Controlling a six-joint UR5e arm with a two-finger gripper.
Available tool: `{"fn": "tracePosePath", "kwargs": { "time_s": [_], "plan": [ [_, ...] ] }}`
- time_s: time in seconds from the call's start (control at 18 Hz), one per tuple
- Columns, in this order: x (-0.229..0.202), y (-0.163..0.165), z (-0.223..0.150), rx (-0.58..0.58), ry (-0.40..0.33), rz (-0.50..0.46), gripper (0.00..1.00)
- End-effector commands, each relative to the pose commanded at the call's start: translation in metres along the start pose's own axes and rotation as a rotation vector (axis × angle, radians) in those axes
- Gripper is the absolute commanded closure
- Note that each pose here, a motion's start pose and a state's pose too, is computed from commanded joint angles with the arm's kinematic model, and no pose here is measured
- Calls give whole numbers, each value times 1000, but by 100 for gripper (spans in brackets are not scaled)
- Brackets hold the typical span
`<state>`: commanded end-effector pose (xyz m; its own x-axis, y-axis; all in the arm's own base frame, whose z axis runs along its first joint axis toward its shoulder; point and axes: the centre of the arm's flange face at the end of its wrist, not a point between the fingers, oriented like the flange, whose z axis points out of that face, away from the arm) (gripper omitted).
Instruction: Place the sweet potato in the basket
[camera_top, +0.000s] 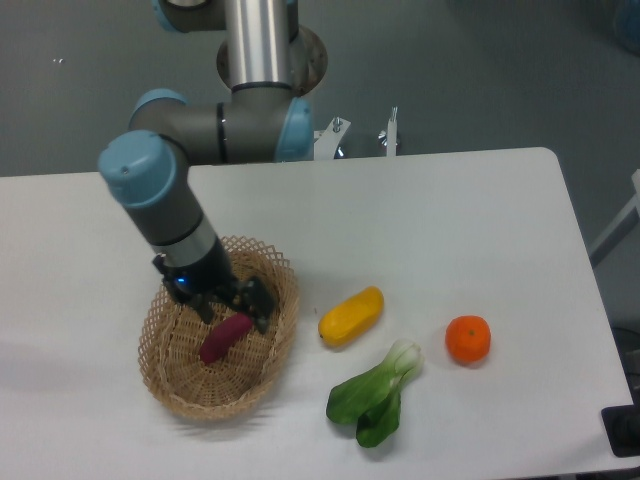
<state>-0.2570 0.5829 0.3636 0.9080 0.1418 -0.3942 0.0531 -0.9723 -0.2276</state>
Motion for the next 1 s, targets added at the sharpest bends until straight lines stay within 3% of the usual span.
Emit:
{"fn": "tracePosePath", "kwargs": {
  "time_s": [0.11,0.17,0.33,0.72,1.0],
  "plan": [
    [-64,26,-9,-28,-27,102,0],
    [-100,54,-10,-65,23,232,0],
    [-130,80,-31,-25,73,390,0],
    [-185,142,-53,-78,157,557,0],
    [-191,152,-52,-84,161,565,0]
  ]
}}
